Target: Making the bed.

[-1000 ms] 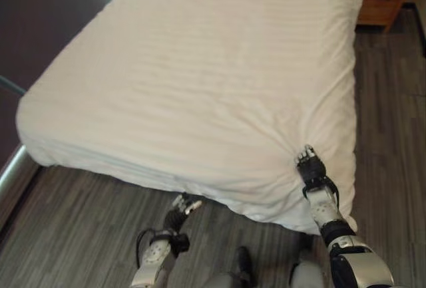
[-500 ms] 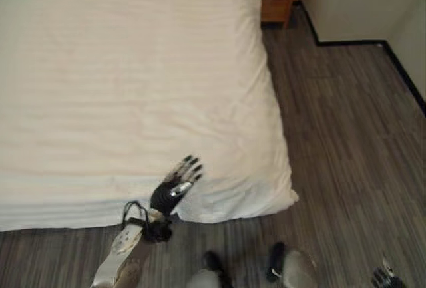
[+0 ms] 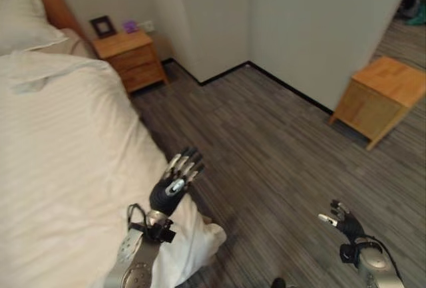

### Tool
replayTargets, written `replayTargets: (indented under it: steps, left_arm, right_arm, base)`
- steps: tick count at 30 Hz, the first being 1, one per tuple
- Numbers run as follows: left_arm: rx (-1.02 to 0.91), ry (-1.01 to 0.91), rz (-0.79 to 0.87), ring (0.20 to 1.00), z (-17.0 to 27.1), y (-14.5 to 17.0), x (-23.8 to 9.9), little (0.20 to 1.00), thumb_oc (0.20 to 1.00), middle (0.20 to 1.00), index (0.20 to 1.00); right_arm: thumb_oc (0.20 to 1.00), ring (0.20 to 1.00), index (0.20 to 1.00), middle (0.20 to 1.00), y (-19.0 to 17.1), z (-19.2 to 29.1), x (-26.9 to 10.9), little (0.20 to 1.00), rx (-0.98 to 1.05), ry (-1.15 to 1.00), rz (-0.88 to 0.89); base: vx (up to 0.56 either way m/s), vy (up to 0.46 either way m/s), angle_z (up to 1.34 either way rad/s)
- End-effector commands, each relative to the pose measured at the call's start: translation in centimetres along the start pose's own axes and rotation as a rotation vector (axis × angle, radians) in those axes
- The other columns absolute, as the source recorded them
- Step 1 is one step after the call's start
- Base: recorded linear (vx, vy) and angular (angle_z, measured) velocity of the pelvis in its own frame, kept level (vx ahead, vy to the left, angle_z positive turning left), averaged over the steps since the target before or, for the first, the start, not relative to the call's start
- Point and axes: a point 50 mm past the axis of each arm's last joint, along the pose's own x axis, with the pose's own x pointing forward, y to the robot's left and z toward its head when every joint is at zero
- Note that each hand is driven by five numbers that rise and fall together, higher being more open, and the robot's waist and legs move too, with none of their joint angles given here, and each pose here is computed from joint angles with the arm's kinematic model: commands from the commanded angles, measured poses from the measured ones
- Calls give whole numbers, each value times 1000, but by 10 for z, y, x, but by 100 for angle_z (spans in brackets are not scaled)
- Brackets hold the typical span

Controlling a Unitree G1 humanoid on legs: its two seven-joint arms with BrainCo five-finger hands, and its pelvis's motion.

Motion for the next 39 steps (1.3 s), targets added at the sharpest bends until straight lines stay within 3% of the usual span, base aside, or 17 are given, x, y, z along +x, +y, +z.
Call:
replayTargets:
  steps: [1, 3, 15, 22, 30, 39]
  left_arm:
    - [209, -19, 66, 1000, -14, -18, 15, 1000, 1000, 1000, 1000]
    - [317, -18, 83, 1000, -15, -20, 19, 1000, 1000, 1000, 1000]
    - [307, 113, 41, 1000, -51, -46, 34, 1000, 1000, 1000, 1000]
    - [330, 159, 71, 1000, -56, -34, 22, 1000, 1000, 1000, 1000]
    - [412, 76, 174, 1000, -30, -8, 35, 1000, 1000, 1000, 1000]
    - [423, 46, 264, 1000, -23, 11, 37, 1000, 1000, 1000, 1000]
  right_arm:
    - [1000, 1000, 1000, 1000, -4, 87, 8, 1000, -152, -369, 51]
    - [1000, 1000, 1000, 1000, 1, 104, 3, 1000, -183, -447, 90]
    - [1000, 1000, 1000, 1000, 23, 128, -2, 1000, -234, -575, 148]
    - [1000, 1000, 1000, 1000, 42, 102, 5, 1000, -200, -461, 163]
    - [1000, 1000, 1000, 1000, 19, 97, -4, 1000, -274, -436, 26]
    - [1000, 1000, 1000, 1000, 24, 98, -9, 1000, -282, -450, 51]
  base:
    - [-13, -270, -139]
    - [-5, -333, -138]
    - [243, -55, -77]
    - [442, 76, 36]
    - [383, -8, 79]
    - [440, -246, 104]
